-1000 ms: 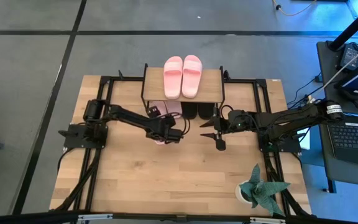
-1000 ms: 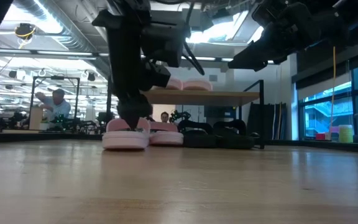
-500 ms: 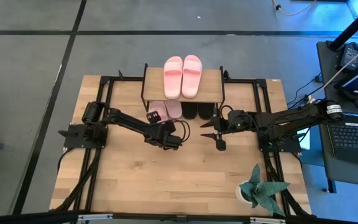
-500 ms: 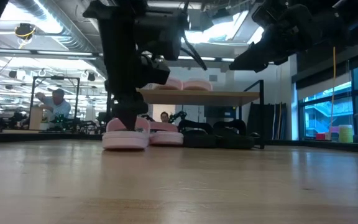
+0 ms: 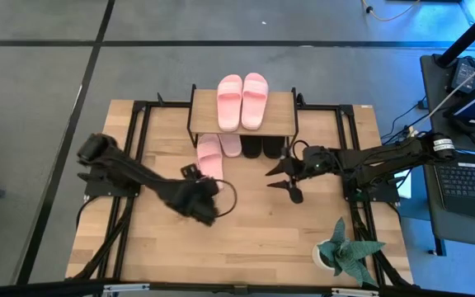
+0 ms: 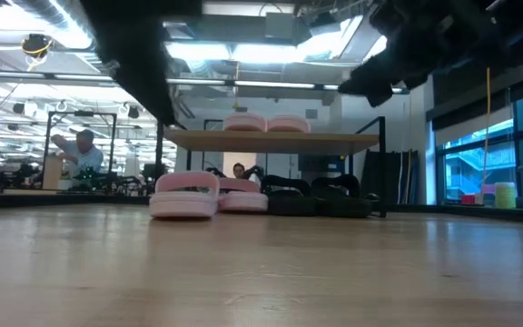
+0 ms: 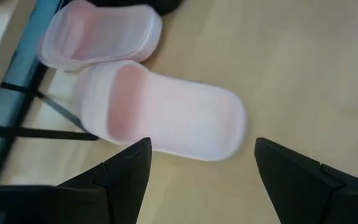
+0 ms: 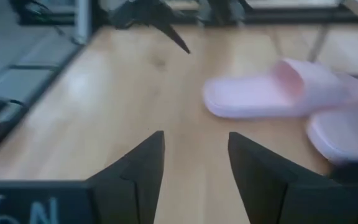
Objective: Pick and place slides into the shelf
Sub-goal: Put the pink slipper slide under the shelf
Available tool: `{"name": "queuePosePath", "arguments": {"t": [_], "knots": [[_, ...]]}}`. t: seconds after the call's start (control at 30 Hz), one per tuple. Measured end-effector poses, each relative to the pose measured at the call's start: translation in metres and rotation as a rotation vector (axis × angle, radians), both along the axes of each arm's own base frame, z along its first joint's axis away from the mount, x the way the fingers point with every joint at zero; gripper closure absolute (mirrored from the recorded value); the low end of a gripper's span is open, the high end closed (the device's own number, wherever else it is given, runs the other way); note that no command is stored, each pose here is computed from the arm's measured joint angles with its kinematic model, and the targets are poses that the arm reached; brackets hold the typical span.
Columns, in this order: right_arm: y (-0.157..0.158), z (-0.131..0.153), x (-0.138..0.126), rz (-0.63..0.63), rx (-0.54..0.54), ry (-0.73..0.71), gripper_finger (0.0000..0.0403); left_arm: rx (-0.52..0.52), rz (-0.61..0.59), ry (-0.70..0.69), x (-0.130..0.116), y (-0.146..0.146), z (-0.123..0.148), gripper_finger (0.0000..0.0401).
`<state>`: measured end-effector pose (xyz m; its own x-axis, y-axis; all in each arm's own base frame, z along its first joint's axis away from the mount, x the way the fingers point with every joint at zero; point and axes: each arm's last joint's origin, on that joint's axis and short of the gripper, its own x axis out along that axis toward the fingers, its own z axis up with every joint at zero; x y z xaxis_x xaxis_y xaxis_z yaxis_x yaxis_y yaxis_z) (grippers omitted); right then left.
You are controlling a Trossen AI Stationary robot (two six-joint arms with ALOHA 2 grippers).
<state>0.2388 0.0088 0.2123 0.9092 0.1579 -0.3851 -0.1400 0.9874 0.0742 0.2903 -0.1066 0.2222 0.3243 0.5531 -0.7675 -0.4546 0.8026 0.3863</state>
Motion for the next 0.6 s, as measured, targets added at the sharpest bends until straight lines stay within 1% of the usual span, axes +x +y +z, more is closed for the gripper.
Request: {"name": "queuePosePath", "arguments": {"t": [0.13, 0.2, 0.3, 0.4, 0.5, 0.6], "knots": [[0.004, 0.006, 0.006, 0.062, 0.017, -0.094, 0.0223, -0.084, -0.044, -0.178, -0.031, -0.008, 0.010, 0.0125], [0.006, 0.007, 0.011, 0.085, 0.018, -0.144, 0.0223, -0.131, -0.092, -0.269, -0.043, -0.009, 0.013, 0.0125], [0.008, 0.002, 0.018, 0.113, 0.011, -0.169, 0.0223, -0.233, -0.225, -0.397, -0.056, -0.007, 0.014, 0.0125], [0.011, -0.002, 0.030, 0.126, 0.012, -0.150, 0.0223, -0.317, -0.400, -0.509, -0.068, -0.003, 0.011, 0.0125], [0.016, -0.005, 0.046, 0.160, 0.020, -0.130, 0.0223, -0.342, -0.500, -0.614, -0.080, 0.005, 0.006, 0.0125], [0.022, -0.005, 0.066, 0.210, 0.039, -0.120, 0.0223, -0.330, -0.525, -0.681, -0.091, 0.012, -0.002, 0.0125]]}}
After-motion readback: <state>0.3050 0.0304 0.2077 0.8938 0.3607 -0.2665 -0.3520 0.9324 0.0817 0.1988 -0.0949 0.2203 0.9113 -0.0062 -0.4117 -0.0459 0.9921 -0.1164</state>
